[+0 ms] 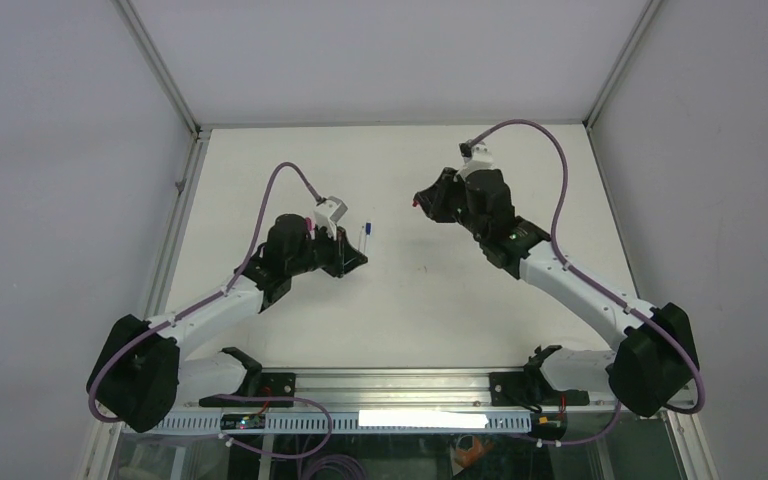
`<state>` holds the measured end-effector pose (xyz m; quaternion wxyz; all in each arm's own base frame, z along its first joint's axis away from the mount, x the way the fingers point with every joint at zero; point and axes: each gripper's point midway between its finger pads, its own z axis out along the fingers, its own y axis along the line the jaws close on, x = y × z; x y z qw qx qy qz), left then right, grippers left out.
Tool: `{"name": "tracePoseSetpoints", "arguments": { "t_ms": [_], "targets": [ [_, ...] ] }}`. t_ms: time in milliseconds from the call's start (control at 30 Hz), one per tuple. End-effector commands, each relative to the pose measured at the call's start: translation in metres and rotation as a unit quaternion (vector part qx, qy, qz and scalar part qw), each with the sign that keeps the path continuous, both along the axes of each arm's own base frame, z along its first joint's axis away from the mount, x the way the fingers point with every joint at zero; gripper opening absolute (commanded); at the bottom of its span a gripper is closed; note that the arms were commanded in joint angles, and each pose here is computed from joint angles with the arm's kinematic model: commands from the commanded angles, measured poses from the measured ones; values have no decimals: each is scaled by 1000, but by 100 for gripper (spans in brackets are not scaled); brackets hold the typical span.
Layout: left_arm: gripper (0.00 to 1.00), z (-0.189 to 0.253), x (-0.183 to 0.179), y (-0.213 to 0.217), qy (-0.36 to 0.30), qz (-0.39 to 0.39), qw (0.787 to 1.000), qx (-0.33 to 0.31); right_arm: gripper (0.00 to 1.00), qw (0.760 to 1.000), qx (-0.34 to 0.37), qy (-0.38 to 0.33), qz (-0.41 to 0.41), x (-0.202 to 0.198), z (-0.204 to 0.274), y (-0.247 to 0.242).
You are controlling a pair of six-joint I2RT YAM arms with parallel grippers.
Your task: Insert the pens into the pen caps
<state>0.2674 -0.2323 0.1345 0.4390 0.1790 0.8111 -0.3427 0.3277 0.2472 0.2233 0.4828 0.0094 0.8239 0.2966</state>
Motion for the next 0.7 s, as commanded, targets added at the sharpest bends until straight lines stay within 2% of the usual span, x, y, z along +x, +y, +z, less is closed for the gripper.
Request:
{"name": "tracePoseSetpoints", "arguments": {
  "t_ms": [0, 100, 367, 667],
  "targets": [
    [0, 30, -9, -39, -38, -77, 996, -36, 0, 992, 14, -115, 45, 5, 51, 9],
    [0, 30, -14, -50, -42, -91, 994, -40, 0, 989, 51, -133, 41, 3, 64, 11],
    [0, 37, -16, -61, -49, -102, 993, -44, 0, 979, 109, -119, 124, -22, 73, 39],
    [0, 40, -11, -61, -54, -91, 994, -41, 0, 971, 103, -74, 200, -57, 60, 67]
  ]
}}
